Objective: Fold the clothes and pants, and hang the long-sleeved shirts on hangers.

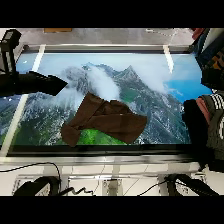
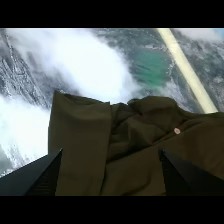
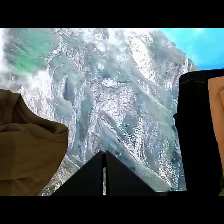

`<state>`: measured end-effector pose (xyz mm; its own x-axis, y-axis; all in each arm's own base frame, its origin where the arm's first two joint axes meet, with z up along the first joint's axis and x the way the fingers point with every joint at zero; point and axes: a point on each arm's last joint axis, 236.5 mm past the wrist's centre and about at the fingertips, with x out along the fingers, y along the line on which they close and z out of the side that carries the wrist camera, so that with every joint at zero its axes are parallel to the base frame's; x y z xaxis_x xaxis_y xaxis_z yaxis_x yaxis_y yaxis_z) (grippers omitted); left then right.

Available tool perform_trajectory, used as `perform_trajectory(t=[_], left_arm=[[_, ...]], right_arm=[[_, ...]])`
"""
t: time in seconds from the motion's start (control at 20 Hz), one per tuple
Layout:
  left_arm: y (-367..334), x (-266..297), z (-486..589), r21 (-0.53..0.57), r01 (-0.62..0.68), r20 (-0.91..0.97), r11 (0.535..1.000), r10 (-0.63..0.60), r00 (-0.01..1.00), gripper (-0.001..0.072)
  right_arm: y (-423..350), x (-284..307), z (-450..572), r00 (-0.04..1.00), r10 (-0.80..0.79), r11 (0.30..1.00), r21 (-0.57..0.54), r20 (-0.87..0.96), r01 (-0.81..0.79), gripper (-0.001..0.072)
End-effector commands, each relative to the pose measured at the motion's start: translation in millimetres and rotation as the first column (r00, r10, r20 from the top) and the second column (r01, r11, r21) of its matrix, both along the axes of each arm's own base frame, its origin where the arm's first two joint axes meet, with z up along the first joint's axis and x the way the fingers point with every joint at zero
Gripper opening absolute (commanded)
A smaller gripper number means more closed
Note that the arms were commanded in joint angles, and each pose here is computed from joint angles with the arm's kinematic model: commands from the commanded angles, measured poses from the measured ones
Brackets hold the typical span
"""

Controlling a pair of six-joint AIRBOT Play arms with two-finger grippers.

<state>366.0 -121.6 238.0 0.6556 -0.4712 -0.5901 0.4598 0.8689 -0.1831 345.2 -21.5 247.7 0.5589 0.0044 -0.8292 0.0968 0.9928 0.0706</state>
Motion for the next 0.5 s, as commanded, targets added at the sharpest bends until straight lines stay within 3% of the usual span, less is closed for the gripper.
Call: perform_trajectory(t=[0.0,0.3,0.45], left_arm=[[0.1,0.2,-0.3,0.000,0.000,-0.001,1.000,0.000,1.000,0.0703],[0.1,0.2,-0.3,0.000,0.000,-0.001,1.000,0.000,1.000,0.0702],[0.1,0.2,-0.3,0.000,0.000,-0.001,1.000,0.000,1.000,0.0702]], right_arm=[[0.3,0.4,0.3,1.000,0.000,1.000,0.001,0.002,0.000,0.0017],[-2.3,18.2,12.8,0.996,-0.002,1.000,-0.010,0.093,0.003,0.0017],[-7.7,27.1,6.6,0.994,0.078,0.993,-0.092,0.082,-0.071,0.0017]])
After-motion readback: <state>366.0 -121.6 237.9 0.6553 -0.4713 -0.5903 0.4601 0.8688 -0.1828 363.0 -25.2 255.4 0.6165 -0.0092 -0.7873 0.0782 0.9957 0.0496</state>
